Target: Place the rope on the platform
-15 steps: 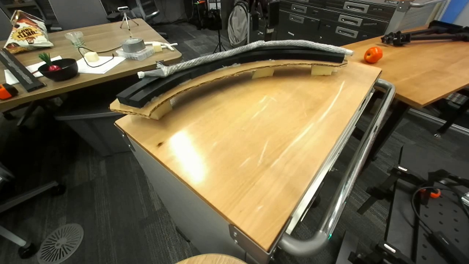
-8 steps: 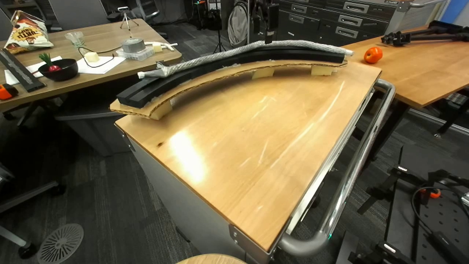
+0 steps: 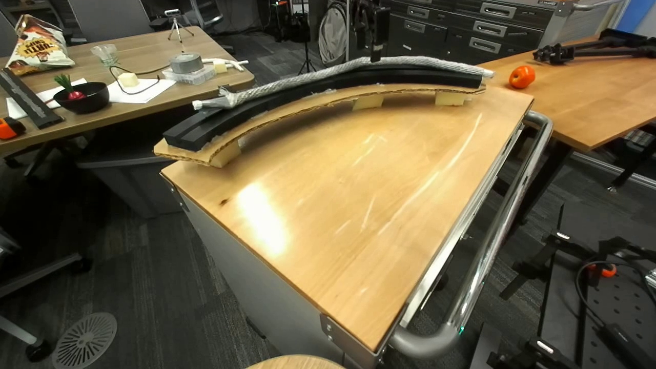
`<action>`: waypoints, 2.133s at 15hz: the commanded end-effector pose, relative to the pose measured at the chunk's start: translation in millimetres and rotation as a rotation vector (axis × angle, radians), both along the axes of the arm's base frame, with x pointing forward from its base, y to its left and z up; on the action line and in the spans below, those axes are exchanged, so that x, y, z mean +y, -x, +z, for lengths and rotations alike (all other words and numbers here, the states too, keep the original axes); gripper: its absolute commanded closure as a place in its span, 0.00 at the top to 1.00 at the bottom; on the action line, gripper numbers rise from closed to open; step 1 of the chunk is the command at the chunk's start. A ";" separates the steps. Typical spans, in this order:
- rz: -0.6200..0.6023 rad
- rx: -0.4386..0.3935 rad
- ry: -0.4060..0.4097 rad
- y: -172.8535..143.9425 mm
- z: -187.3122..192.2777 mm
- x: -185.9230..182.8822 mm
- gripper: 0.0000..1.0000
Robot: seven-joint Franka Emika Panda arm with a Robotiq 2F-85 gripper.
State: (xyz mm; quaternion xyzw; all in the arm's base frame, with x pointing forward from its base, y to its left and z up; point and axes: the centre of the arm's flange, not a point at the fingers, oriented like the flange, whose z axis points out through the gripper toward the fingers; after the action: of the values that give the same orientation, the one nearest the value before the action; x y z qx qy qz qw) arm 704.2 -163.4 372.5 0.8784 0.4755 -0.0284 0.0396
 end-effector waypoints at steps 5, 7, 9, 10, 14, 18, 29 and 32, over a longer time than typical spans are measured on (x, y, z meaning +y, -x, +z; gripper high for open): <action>-0.031 0.004 -0.057 -15.7 2.8 -3.3 0.65; -0.033 0.007 -0.062 -16.5 -0.3 -1.9 0.58; -0.034 0.008 -0.067 -16.4 -1.4 -0.7 0.46; -0.035 0.010 -0.068 -16.0 -1.7 -0.2 0.48; -0.037 0.016 -0.060 -15.1 0.3 0.1 0.38; -0.026 0.009 -0.041 -15.7 6.9 3.9 0.06; -0.024 0.131 0.025 -16.0 15.7 35.6 0.06; -0.033 0.134 0.017 -14.7 14.5 44.6 0.06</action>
State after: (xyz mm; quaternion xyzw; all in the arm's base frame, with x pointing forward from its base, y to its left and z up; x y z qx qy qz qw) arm 707.9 -126.6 378.5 0.8791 0.4683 -0.0880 0.0107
